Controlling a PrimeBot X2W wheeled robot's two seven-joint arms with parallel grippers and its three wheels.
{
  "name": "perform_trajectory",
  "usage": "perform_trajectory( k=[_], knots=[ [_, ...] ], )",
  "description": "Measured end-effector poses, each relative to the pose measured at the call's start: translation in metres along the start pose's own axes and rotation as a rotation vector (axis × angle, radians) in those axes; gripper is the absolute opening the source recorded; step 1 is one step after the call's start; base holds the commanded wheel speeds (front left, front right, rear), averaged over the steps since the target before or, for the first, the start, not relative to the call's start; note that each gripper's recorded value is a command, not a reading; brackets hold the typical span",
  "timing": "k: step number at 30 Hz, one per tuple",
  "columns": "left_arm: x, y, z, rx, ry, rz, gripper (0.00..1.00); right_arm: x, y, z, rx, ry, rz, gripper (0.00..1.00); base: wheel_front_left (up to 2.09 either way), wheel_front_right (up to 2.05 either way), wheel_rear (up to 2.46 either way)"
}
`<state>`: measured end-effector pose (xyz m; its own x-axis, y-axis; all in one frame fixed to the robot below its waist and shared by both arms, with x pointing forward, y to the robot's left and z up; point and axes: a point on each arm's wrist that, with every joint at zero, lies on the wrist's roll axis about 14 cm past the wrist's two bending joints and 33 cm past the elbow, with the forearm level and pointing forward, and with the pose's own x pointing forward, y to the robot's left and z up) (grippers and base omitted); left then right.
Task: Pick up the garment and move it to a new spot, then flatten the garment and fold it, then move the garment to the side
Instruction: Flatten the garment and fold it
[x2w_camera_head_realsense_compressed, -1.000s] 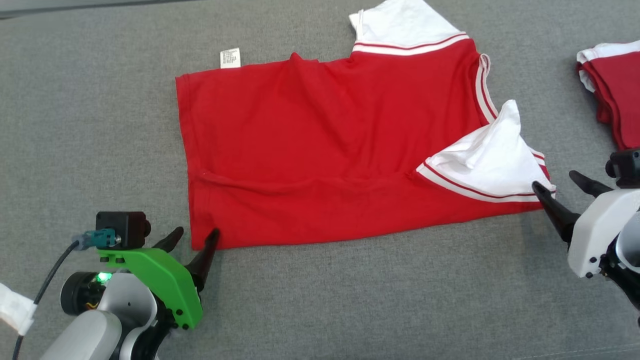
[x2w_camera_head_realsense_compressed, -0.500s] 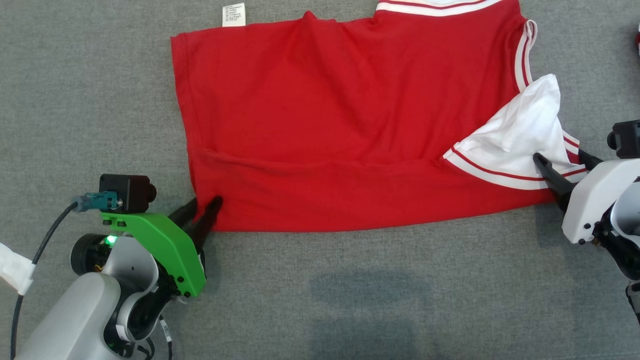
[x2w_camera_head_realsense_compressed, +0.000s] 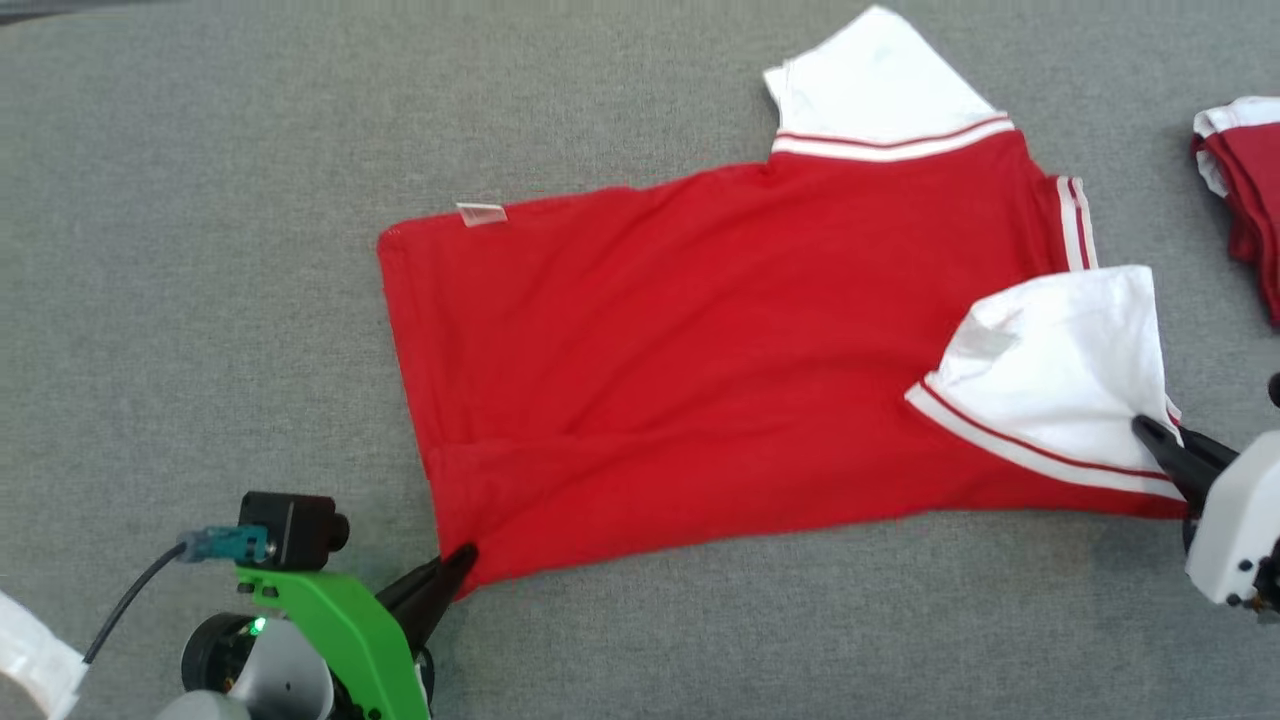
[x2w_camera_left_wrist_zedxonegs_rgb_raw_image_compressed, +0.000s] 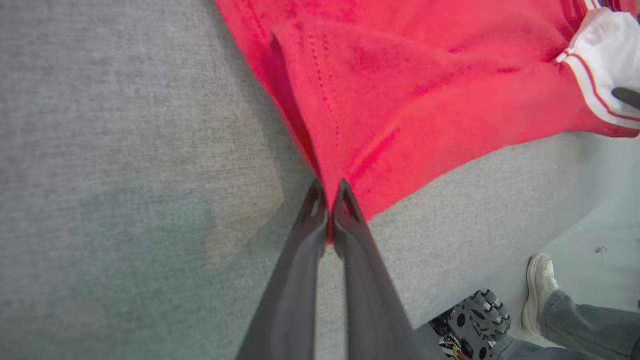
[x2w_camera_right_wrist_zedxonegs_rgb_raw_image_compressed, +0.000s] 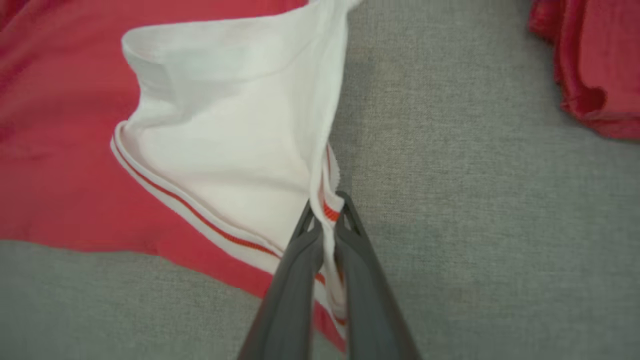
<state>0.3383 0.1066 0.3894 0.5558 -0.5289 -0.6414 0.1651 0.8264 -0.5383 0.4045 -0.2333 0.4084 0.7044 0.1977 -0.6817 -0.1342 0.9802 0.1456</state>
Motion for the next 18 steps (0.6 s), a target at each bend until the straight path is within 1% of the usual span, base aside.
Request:
perform_trajectory(
  k=[2,6,9,12,13,14,15,16,18],
  knots=[
    [-0.013,-0.005,0.004,0.017,-0.023,-0.002,0.00,-0.015,-0.001,-0.001,0.005,-0.008,-0.005,0.00,0.00,0.00,0.00],
    [-0.029,-0.012,-0.011,-0.019,0.006,-0.013,0.00,-0.034,0.001,-0.025,0.043,0.051,-0.002,0.00,0.00,0.00,0.00],
    [-0.032,-0.011,-0.020,-0.044,0.038,-0.014,0.00,-0.035,-0.002,-0.035,0.055,0.081,-0.011,0.00,0.00,0.00,0.00],
    [-0.027,-0.007,-0.025,-0.057,0.069,-0.009,0.00,-0.027,-0.001,-0.044,0.068,0.118,-0.007,0.00,0.00,0.00,0.00],
    [-0.024,-0.004,-0.027,-0.069,0.080,0.001,0.10,-0.023,0.000,-0.050,0.068,0.139,-0.005,0.00,0.00,0.00,0.00],
    [-0.021,-0.001,-0.028,-0.073,0.082,0.009,0.65,-0.018,0.002,-0.054,0.072,0.156,0.001,0.22,0.00,0.00,0.00],
    [-0.018,0.002,-0.029,-0.073,0.085,0.019,1.00,-0.013,0.001,-0.055,0.069,0.161,0.000,0.77,0.00,0.00,0.00],
    [-0.014,0.005,-0.030,-0.076,0.088,0.028,1.00,-0.008,0.000,-0.052,0.053,0.152,-0.006,1.00,0.00,0.00,0.00],
    [-0.009,0.012,-0.029,-0.047,0.086,0.053,1.00,0.001,-0.004,-0.043,0.048,0.119,-0.014,1.00,0.00,0.00,0.00]
  ],
)
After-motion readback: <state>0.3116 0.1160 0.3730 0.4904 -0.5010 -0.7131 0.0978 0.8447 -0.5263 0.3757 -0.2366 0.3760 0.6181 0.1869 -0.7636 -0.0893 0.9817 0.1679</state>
